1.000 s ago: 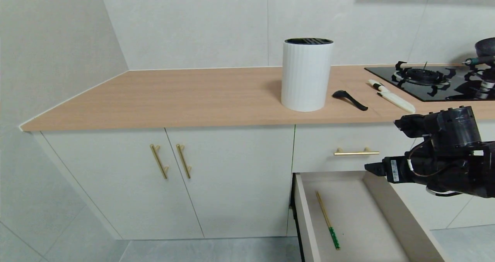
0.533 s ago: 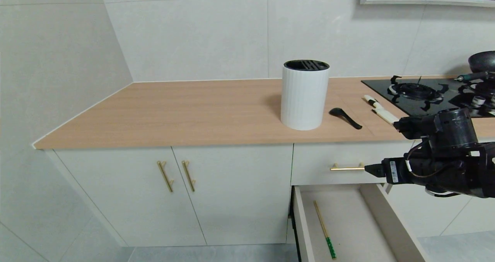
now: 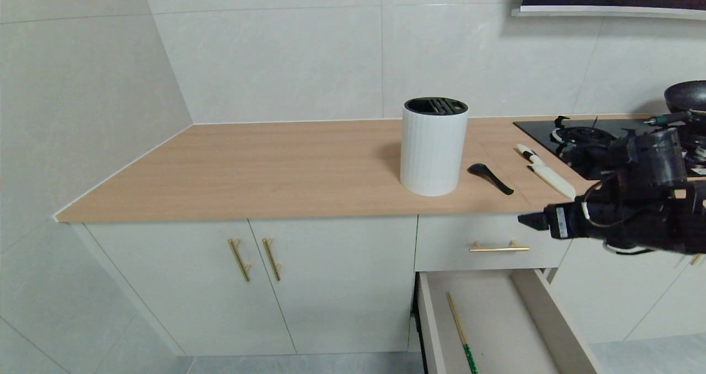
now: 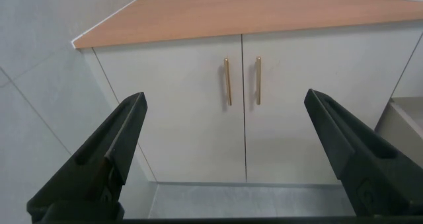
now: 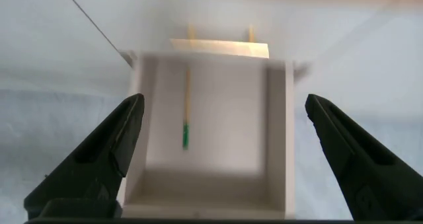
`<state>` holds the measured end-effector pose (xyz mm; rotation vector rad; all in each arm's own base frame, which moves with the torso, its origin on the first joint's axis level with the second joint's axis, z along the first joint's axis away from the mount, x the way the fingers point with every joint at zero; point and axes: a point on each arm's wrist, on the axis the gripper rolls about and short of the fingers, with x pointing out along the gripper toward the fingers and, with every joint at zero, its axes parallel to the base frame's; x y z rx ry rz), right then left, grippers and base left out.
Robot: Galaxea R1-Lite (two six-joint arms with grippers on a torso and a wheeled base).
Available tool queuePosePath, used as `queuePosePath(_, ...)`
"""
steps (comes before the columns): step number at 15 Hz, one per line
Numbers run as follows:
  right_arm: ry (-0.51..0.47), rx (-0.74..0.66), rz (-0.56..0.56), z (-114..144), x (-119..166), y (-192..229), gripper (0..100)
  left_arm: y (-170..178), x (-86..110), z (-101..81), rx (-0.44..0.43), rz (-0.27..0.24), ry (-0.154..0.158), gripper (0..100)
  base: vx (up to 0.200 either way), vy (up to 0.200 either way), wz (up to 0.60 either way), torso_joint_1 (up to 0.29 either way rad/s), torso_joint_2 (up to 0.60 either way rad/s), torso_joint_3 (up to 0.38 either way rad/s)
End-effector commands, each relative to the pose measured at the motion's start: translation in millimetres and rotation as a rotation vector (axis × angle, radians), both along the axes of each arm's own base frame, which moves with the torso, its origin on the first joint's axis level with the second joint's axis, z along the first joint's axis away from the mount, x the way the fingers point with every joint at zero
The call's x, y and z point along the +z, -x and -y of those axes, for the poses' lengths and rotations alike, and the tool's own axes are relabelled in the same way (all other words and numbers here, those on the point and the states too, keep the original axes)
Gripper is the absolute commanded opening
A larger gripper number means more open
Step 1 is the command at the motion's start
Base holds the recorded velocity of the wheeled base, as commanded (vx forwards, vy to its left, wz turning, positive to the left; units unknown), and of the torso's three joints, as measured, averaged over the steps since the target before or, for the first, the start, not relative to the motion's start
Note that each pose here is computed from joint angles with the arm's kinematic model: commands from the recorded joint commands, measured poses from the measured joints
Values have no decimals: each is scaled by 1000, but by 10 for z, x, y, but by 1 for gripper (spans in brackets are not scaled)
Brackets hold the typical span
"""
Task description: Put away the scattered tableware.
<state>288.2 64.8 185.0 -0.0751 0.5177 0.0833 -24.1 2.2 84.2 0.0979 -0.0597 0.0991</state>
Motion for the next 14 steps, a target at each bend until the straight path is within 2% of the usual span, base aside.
queuePosePath(1,16,27,74,138,219,-475,100,0,0,0,1,0,0,100,0,0,0,0,0,0)
queuePosePath(4,5,83,75,206,159,-931,100,0,0,0,1,0,0,100,0,0,0,0,0,0)
queuePosePath(8,5,179,50,386,-158,-1404,100,0,0,0,1,0,0,100,0,0,0,0,0,0)
queuePosePath(12,5,179,13,412,-503,-1687,100,0,0,0,1,0,0,100,0,0,0,0,0,0)
queuePosePath(14,-13,204,12,402,-562,-1747,100,0,0,0,1,0,0,100,0,0,0,0,0,0)
